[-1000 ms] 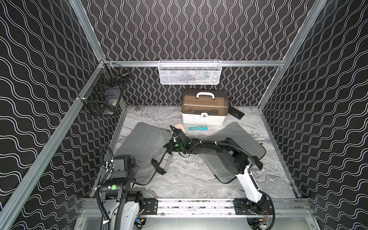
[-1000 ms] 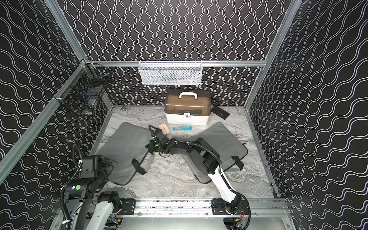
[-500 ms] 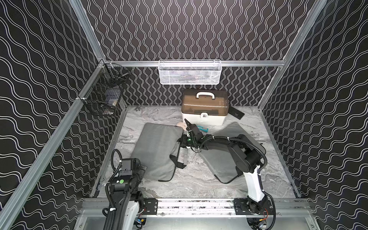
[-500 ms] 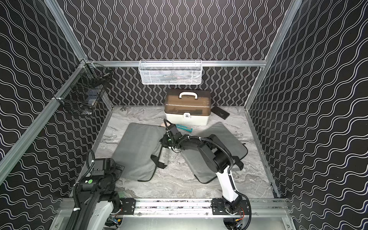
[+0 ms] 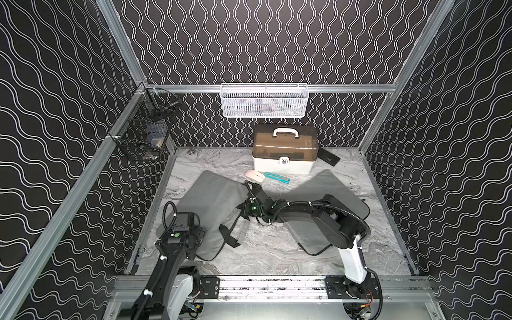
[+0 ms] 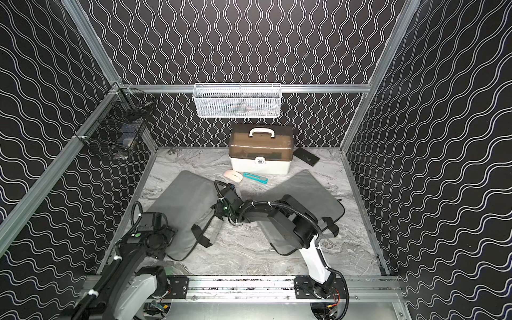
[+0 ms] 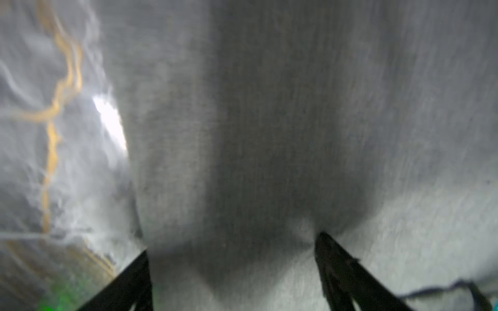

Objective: Put the mouse into the laptop bag
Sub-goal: Adjust the zippered laptop bag at the center of the board.

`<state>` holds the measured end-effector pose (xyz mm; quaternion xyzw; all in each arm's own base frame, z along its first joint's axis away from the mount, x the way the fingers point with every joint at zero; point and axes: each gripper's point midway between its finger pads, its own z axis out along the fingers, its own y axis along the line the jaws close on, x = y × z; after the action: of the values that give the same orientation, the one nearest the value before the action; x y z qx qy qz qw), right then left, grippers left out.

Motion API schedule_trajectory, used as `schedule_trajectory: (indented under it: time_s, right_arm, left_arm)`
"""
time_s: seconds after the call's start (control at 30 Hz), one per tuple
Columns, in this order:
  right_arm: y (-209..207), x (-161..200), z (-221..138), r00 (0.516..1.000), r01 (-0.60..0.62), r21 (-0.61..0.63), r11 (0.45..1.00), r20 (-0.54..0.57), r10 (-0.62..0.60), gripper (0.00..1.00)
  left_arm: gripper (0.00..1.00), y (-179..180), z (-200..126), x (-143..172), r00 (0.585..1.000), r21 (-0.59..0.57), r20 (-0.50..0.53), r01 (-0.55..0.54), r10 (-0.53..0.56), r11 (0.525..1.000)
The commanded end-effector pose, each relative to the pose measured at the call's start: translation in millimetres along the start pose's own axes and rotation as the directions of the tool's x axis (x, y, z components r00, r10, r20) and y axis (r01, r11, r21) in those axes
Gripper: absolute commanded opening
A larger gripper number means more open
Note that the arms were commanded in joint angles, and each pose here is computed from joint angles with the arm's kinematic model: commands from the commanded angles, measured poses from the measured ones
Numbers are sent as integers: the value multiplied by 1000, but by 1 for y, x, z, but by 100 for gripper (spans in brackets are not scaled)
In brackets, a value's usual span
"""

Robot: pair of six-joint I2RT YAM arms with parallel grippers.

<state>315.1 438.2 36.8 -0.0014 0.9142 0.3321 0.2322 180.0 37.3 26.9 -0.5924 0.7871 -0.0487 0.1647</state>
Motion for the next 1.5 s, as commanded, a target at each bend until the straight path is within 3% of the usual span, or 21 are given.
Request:
schedule_trajectory:
  time_s: [0.0, 0.1, 0.23, 0.33, 0.47, 0.6, 0.73, 0.9, 1.07, 1.27, 1.37, 1.47]
  right_arm:
    - [24, 21, -10, 999, -24, -85, 996, -41, 21, 0]
    - [34, 39, -15, 998, -13, -111, 994, -55, 7, 0]
    - [53, 62, -18, 995, 30, -150, 988, -88, -43, 8]
    - [72, 75, -22, 986, 105, -181, 978, -105, -126, 33]
    - [85, 71, -41, 969, 210, -215, 954, -84, -232, 58]
    - [66, 42, -79, 945, 328, -76, 941, 17, -328, 82]
    - [20, -6, -116, 938, 310, 65, 948, 141, -317, 95]
    - [-32, -36, -116, 968, 212, 85, 974, 116, -221, 100]
    - [-47, -42, -91, 966, 250, 107, 962, 37, -255, 100]
    - [-48, -18, -54, 964, 255, 60, 965, -98, -248, 89]
    - [-47, -2, -46, 960, 255, 48, 966, -133, -247, 82]
    - [-35, 17, -44, 951, 278, 26, 960, -151, -271, 81]
  left_arm:
    - [76, -35, 4, -30, 993, 62, 114, -27, 20, 998]
    - [77, -53, 7, -43, 990, 43, 136, -52, 46, 998]
    - [79, -69, 0, -53, 987, 8, 134, -92, 90, 996]
    - [87, -69, -14, -59, 983, 6, 165, -85, 83, 996]
    - [99, -60, -42, -70, 971, -24, 227, -71, 75, 997]
    - [99, -54, -57, -61, 977, -14, 185, -102, 103, 995]
    - [99, -32, -54, -32, 993, 20, 90, -73, 71, 997]
    - [99, -7, -63, -17, 997, 39, 70, -34, 31, 999]
    - [99, 12, -47, 11, 999, 32, -39, 2, -1, 999]
    - [99, 2, -13, 19, 996, 41, -93, 16, -12, 999]
    - [99, -5, -4, 7, 998, -2, -59, -21, 20, 1000]
    - [99, -13, -2, -13, 998, -71, 1, -57, 58, 996]
